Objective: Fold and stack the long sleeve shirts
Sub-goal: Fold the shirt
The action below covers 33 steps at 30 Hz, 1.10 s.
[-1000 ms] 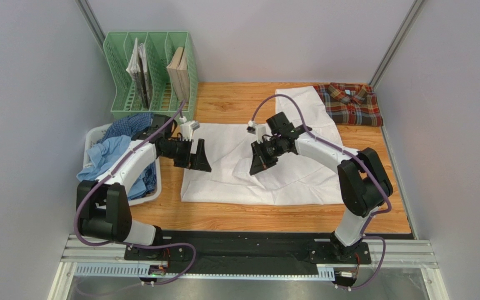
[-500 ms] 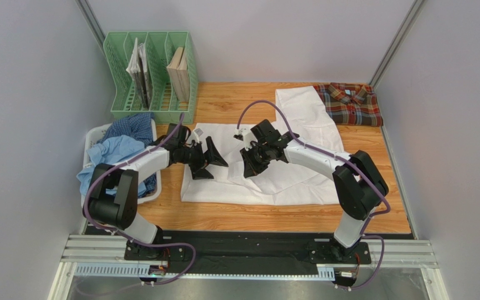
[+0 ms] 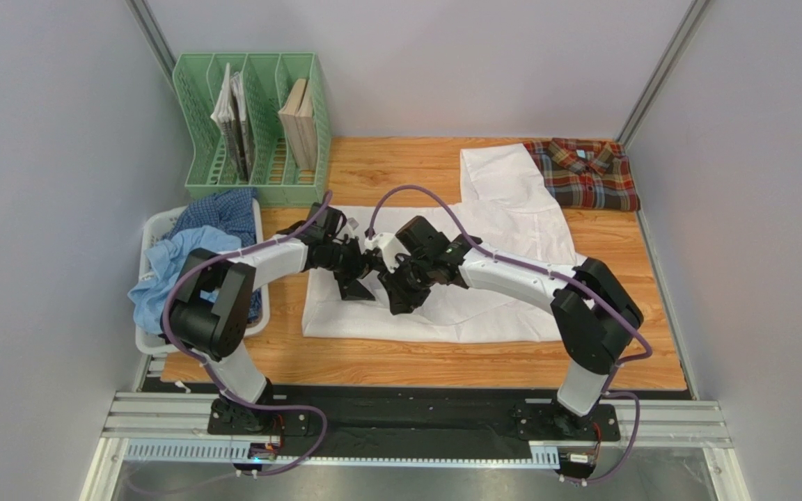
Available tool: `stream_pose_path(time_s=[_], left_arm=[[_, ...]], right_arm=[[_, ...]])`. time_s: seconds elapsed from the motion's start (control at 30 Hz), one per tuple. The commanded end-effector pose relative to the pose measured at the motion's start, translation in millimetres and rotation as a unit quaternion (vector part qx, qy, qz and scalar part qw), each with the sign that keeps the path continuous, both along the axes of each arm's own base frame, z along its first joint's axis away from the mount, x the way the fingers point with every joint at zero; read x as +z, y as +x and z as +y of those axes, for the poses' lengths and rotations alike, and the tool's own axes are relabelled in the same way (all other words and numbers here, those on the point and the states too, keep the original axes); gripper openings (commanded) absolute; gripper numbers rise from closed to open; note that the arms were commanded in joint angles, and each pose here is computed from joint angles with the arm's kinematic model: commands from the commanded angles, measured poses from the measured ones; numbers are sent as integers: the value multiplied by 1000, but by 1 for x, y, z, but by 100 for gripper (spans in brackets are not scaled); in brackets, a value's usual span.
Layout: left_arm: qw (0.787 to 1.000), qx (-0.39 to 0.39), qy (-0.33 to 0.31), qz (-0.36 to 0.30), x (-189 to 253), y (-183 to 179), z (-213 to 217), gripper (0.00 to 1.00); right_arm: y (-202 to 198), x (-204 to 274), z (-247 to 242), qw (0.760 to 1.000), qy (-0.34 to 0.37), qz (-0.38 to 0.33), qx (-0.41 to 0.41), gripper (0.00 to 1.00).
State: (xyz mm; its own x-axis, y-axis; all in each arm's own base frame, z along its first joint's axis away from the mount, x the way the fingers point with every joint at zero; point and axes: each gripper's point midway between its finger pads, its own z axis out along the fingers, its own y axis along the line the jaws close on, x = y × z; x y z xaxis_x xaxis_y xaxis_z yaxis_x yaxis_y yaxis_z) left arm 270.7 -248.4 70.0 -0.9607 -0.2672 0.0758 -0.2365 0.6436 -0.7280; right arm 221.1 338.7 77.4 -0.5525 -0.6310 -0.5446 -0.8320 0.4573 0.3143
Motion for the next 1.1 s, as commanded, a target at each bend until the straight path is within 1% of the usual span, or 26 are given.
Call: stream_pose_path(time_s=[0.0, 0.03, 0.1, 0.13, 0.17, 0.2, 0.23, 0.27, 0.3, 0.33, 0.37, 0.4, 0.43, 0.47, 0.5, 0.53, 0.57, 0.6, 0.67, 0.7, 0.73, 0.77, 0.8, 0.9, 0.93, 1.07], left_arm=[[1000, -1, -17, 3, 2, -2, -12, 99], [1000, -3, -20, 6, 0, -7, -12, 96], [1000, -4, -27, 2, 1, -8, -13, 86], [1000, -8, -26, -4, 3, -11, -11, 78], [1000, -11, -24, -5, 4, -14, -10, 73], [1000, -12, -21, -5, 4, -17, -8, 67], [1000, -16, -21, -12, 7, -21, -6, 53], [999, -20, -21, -17, 8, -23, -4, 41], [999, -22, -16, -21, 9, -25, -2, 31], [999, -22, -11, -27, 10, -28, 1, 16], [999, -30, -7, -37, 10, -30, 3, 9], [998, -36, -4, -43, 10, -31, 4, 3], [998, -41, -2, -53, 14, -30, 5, 0], [995, -63, 8, -79, 15, -29, 7, 0], [993, -72, 13, -90, 18, -27, 8, 0], [990, -88, 12, -109, 27, -21, 6, 0], [983, -118, 24, -138, 28, -19, 7, 0], [979, -135, 33, -151, 30, -16, 8, 0], [967, -175, 38, -180, 39, -7, 4, 0], [947, -216, 47, -233, 49, 5, 3, 0], [944, -237, 64, -222, 41, 4, 8, 0], [934, -259, 72, -235, 41, 7, 8, 0], [917, -285, 82, -268, 47, 16, 9, 0], [894, -316, 97, -302, 51, 22, 14, 0], [875, -338, 106, -329, 54, 24, 17, 0], [852, -371, 109, -353, 56, 17, 24, 0]], right_arm=[[-1, 16, 23, 997, 28, -49, 42, 28], [1, 20, 27, 997, 33, -51, 43, 28], [1, 19, 29, 997, 32, -50, 43, 28], [4, 23, 30, 997, 32, -55, 43, 29], [3, 24, 29, 997, 31, -55, 43, 31], [2, 26, 24, 997, 25, -54, 46, 35], [1, 34, 21, 997, 28, -59, 49, 46], [0, 39, 19, 997, 29, -60, 50, 52], [2, 43, 10, 997, 29, -53, 42, 61], [-1, 50, 6, 997, 40, -43, 47, 66], [-1, 63, 1, 997, 53, -43, 46, 73], [4, 67, -15, 998, 52, -29, 32, 97], [2, 75, -21, 997, 72, -12, 36, 100], [2, 84, -30, 996, 84, -9, 30, 100], [15, 84, -51, 997, 83, 3, -1, 100], [20, 86, -62, 996, 84, 7, -11, 100], [25, 86, -73, 996, 82, 9, -24, 100], [36, 83, -98, 995, 74, 20, -58, 100], [45, 81, -121, 993, 78, 30, -82, 100], [54, 79, -144, 990, 75, 43, -114, 100], [56, 78, -154, 988, 75, 46, -124, 100], [60, 76, -165, 988, 71, 44, -132, 100], [63, 72, -185, 984, 65, 56, -157, 100], [65, 67, -217, 978, 57, 69, -189, 100], [64, 65, -225, 977, 52, 73, -194, 100], [56, 57, -254, 973, 22, 80, -214, 100]])
